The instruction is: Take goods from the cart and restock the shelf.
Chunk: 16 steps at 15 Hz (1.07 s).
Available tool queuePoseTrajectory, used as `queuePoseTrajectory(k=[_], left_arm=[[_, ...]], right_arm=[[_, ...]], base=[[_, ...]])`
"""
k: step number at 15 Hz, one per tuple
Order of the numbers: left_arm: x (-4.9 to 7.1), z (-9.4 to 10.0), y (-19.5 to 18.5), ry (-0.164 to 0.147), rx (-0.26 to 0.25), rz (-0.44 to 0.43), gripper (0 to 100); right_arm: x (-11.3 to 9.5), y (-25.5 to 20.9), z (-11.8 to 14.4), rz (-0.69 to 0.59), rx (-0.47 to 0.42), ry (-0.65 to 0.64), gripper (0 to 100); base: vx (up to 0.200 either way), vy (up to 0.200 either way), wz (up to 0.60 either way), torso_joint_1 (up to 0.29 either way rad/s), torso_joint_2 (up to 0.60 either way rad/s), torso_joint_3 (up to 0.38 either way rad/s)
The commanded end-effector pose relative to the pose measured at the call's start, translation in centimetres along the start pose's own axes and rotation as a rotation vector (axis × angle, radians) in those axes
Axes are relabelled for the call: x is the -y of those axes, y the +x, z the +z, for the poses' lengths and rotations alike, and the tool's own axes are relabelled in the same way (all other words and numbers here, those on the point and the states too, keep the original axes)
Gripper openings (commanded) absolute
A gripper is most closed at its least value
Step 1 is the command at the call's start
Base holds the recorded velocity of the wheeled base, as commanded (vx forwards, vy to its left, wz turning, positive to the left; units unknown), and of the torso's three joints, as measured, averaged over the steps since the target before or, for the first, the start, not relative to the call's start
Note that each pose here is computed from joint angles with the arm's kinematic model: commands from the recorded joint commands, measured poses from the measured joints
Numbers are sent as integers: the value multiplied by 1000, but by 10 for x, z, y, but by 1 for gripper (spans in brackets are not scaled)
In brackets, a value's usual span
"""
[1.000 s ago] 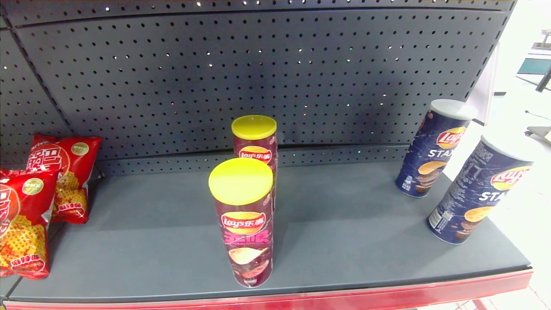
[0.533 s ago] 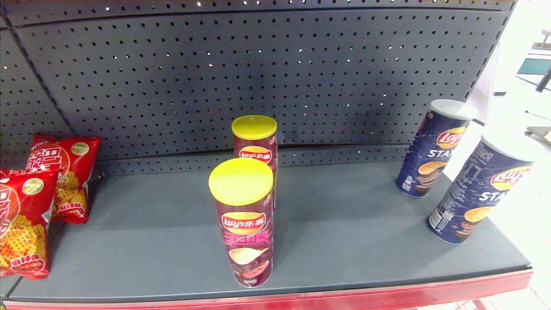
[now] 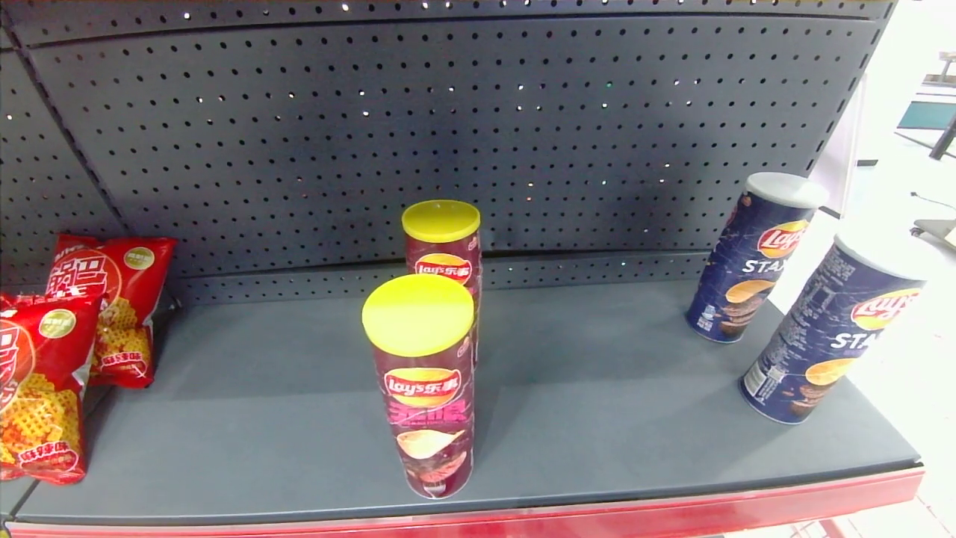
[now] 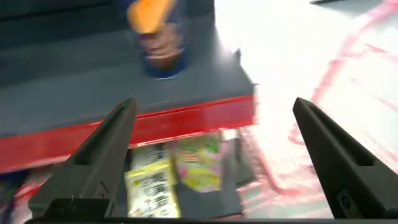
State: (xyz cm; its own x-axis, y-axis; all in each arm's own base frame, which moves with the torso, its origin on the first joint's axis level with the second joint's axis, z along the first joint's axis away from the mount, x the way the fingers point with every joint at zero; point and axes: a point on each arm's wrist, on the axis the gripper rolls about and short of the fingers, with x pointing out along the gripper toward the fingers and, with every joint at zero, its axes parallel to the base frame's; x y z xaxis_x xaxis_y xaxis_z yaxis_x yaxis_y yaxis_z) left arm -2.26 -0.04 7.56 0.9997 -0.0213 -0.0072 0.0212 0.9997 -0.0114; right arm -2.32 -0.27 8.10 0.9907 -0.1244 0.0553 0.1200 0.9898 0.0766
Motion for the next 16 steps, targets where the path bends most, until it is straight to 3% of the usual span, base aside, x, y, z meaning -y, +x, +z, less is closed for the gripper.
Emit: queuePoseTrajectory(k=[1, 16], left_arm=[[0, 0, 0, -1, -2, 0, 100], [0, 0, 0, -1, -2, 0, 100]], right_arm=[[-2, 0, -6, 91, -66, -92, 100], [-3, 0, -6, 132, -60, -81, 100]], base=[[0, 0, 0, 0, 0, 0], [0, 0, 0, 0, 0, 0]])
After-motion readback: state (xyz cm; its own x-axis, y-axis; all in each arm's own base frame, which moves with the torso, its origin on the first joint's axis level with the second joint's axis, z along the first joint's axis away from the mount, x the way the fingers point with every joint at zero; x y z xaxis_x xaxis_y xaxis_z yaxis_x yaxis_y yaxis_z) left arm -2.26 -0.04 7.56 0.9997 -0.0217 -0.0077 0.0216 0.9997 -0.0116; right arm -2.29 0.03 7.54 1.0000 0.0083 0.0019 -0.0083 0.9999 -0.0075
